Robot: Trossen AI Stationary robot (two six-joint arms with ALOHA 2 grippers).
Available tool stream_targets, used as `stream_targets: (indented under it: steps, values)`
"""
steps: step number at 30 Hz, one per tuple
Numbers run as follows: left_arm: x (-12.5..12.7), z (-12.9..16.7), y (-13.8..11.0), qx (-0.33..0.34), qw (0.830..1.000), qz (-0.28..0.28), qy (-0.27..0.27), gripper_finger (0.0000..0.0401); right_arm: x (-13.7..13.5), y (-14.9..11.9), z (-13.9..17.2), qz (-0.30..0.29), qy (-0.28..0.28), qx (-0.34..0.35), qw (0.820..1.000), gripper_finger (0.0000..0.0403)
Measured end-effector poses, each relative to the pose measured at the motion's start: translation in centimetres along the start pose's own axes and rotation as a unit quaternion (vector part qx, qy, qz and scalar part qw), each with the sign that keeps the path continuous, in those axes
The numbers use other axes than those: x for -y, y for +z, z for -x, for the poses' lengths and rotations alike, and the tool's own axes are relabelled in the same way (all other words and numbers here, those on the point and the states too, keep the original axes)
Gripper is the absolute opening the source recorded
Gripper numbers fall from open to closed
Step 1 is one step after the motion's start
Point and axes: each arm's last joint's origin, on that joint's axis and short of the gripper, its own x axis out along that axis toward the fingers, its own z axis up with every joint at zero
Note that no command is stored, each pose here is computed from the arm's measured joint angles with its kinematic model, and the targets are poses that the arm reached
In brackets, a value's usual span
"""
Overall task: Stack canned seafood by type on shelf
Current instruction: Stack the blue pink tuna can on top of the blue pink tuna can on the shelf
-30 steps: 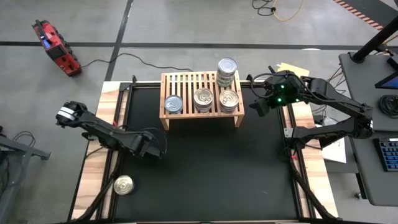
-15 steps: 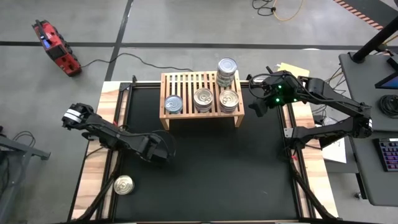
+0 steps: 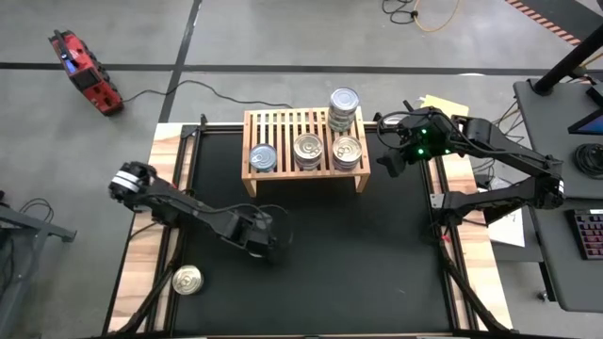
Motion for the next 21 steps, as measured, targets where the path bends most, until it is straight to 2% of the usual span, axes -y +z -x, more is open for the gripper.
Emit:
stream_targets:
  steps: [6, 10, 15, 21]
  values:
    - [5.2, -1.2, 0.6, 0.000, 0.996, -0.084, -0.019, 0.0000, 0.0, -0.1, 0.2, 0.000, 0.002, 0.003, 1.000, 0.0203]
    - [7.8, -2.3, 1.0, -0.007, 0.993, -0.110, -0.034, 0.0000, 0.0, -0.1, 0.4, 0.000, 0.003, 0.005, 1.000, 0.0203]
    - [9.1, -2.9, 1.1, -0.014, 0.992, -0.119, -0.043, 0.0000, 0.1, -0.3, 0.6, -0.006, 0.007, 0.004, 1.000, 0.0203]
    - [9.5, -1.9, 1.3, -0.006, 0.987, -0.149, -0.053, 0.0000, -0.3, -1.2, 1.2, -0.008, 0.014, -0.016, 1.000, 0.0196]
